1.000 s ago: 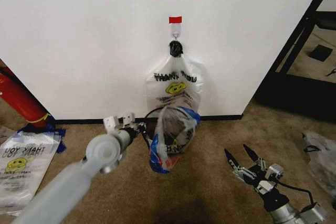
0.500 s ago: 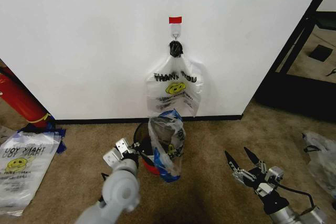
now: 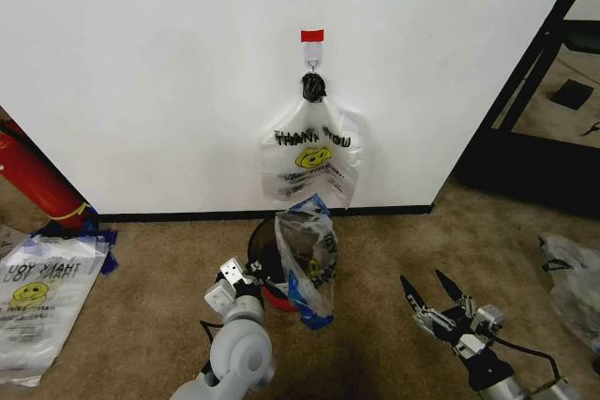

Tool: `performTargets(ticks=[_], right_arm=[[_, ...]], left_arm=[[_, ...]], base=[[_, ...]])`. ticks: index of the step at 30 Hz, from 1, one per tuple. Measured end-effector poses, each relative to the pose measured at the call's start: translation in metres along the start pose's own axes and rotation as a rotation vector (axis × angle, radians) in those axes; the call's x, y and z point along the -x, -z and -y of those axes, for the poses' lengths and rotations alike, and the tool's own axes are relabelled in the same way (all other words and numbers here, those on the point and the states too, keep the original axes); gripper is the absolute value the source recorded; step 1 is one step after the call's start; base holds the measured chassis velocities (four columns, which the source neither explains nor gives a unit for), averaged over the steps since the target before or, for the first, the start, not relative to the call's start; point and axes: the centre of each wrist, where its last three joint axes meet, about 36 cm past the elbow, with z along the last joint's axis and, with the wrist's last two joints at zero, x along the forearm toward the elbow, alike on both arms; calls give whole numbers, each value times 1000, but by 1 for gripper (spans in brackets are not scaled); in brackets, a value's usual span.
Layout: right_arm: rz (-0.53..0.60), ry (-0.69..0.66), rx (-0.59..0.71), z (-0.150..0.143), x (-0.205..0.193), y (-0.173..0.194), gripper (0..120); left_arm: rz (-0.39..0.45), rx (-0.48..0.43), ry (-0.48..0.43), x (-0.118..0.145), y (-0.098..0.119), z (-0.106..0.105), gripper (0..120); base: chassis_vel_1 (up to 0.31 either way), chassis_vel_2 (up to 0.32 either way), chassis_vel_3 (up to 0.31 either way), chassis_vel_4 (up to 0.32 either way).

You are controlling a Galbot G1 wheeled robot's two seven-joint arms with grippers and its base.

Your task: Pick up the garbage bag from the wall and place it over the trash bin.

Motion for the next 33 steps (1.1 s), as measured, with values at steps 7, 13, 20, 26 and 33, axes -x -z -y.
performTargets(ticks=[7,13,20,26,33], right_arm=[[14,-45,50,-5,1,2,100],[20,-61,31,-9,7,11,100],[-63,-143,-108,-32,28,43,100],[-177,-309,-131,-83,50,91,100],[-221,-351,-228,-90,56,103,100]], left_arm=[[-23,34,13,-4,5,-3,27],[10,54,1,-10,20,-5,47],[194,168,-73,-31,51,-19,74],[336,318,-223,-53,54,-31,95],[324,438,-379,-50,42,-30,100]], base=[[0,0,0,0],[0,0,0,0],[0,0,0,0],[0,0,0,0],[0,0,0,0]])
